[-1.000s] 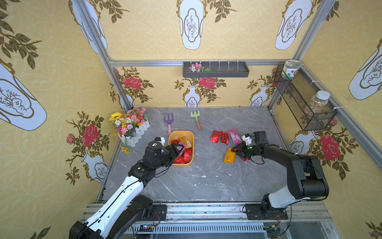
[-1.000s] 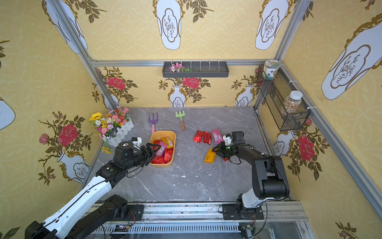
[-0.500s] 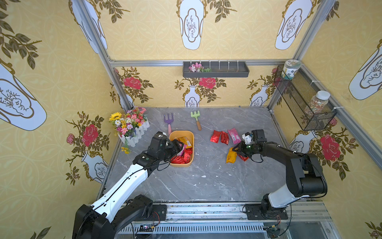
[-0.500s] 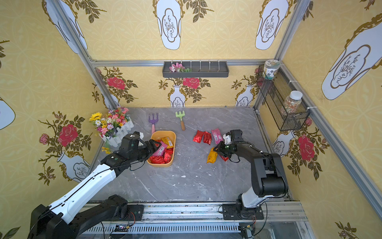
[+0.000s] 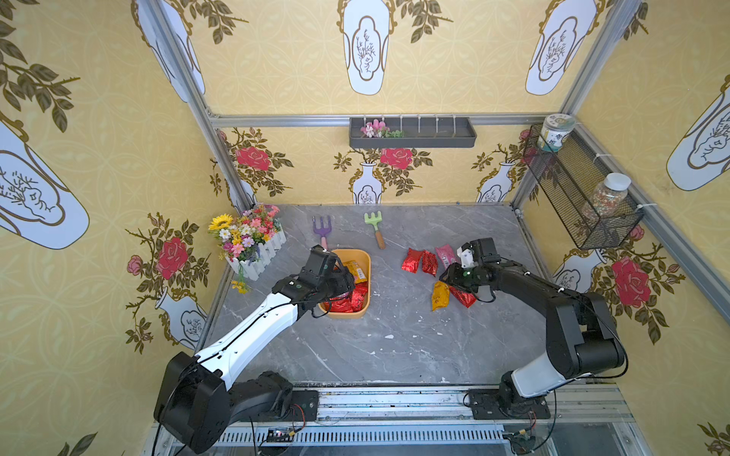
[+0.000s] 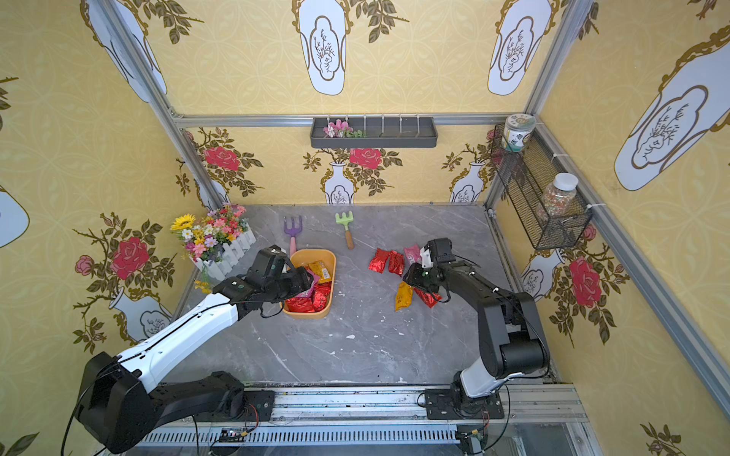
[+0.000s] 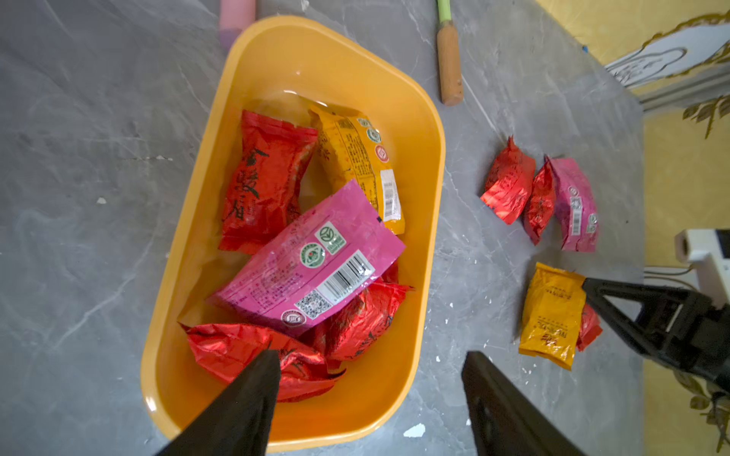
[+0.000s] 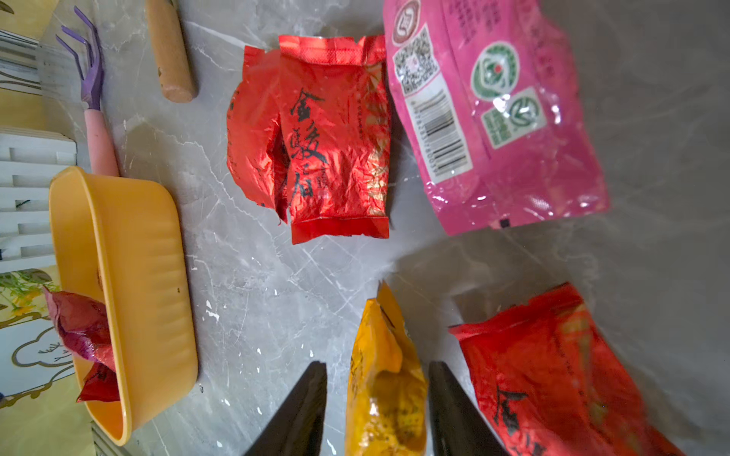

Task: Take the tea bags out of the storage box
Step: Place the tea bag at the center of the board.

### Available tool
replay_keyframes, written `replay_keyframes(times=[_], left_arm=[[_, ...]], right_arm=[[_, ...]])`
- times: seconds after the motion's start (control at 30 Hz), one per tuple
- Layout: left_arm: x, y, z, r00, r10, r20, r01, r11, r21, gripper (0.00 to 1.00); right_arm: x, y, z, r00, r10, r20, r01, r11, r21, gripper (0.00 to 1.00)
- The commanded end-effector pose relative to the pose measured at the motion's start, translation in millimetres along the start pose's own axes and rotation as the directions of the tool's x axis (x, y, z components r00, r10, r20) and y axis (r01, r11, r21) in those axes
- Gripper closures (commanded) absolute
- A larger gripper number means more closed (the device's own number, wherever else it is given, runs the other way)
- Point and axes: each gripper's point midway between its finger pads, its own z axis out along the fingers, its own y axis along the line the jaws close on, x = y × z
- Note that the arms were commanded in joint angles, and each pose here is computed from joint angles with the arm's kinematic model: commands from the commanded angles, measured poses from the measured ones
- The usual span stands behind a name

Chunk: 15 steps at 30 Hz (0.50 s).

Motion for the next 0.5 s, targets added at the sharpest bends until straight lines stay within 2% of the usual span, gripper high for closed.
replay_keyframes(times=[0.0,0.27,0.47], left_arm=[[0,9,6,0.997,0.071,0.003,-0.071,0.995,-0.068,0.21],[-7,12,15,0.984,0.175,-0.012,-0.175,0.976,-0.130,0.19],[-14,11,21,0.964,0.265,-0.030,-0.266,0.950,-0.165,0.17]], right_arm=[[-3,1,-8,0.999,-0.050,0.019,0.049,0.998,0.050,0.48],[-6,31,-51,0.978,-0.181,0.099,0.171,0.980,0.104,0.40],[10,84,-92,0.933,-0.321,0.165,0.325,0.946,0.002,0.32]])
